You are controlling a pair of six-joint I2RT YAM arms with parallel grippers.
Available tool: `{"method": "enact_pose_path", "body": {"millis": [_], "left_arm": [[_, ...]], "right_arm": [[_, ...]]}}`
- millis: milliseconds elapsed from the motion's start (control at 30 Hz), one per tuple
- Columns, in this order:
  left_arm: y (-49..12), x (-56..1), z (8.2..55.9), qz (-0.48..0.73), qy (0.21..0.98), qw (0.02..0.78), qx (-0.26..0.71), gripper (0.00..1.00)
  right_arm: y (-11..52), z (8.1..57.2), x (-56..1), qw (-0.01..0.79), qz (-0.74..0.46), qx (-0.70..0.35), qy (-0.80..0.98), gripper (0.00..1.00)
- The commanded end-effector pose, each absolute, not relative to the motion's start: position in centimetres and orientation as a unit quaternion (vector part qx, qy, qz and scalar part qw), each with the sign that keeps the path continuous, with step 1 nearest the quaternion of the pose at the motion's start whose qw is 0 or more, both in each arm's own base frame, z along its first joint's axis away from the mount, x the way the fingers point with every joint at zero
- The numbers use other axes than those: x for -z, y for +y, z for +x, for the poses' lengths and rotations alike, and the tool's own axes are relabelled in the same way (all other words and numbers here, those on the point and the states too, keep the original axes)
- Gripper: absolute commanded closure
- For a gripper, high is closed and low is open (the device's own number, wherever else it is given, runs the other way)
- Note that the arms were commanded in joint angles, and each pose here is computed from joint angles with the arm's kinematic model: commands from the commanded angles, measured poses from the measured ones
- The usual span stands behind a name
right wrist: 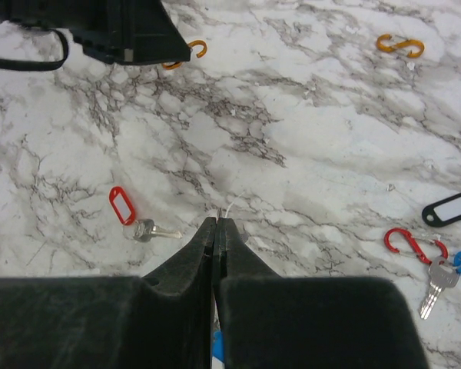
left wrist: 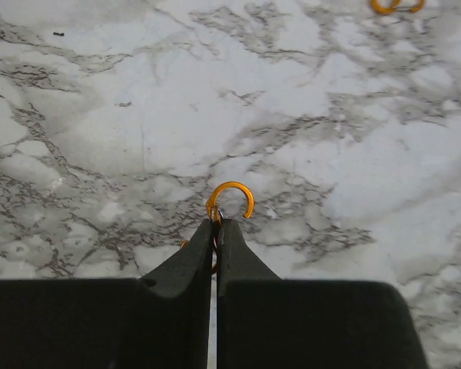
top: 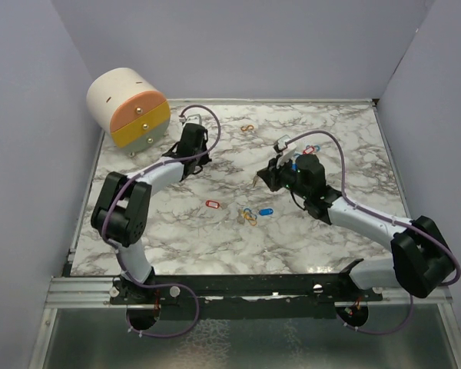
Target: Put the keys on the keyring
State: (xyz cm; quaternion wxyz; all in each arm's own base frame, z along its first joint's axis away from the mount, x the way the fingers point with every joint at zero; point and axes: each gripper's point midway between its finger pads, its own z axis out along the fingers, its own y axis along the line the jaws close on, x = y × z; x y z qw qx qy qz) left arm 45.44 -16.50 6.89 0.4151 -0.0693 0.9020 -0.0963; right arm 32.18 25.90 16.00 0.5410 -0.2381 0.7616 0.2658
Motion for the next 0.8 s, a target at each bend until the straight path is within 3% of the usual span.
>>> {"method": "enact_pose_path", "body": {"millis": [0, 167, 767], "left_arm": [[-20.8, -13.4, 42.9, -0.047, 0.869, 0.462, 0.168, 1.0], [-23.0, -15.0, 40.4, -0.023, 0.859, 0.474, 0.191, 1.0], [-24.2, -15.7, 38.9, 0.023, 0.852, 0.475, 0.217, 1.0]], "right_arm": [[27.0, 33.4, -18.0, 0.554, -0.251, -0.264, 0.749, 1.0], [28.9, 33.2, -18.4, 0.541, -0.247, -0.316, 0.739, 0.99], [30.0, 35.5, -15.1, 0.521, -0.265, -0.28, 0.761, 0.99]]}}
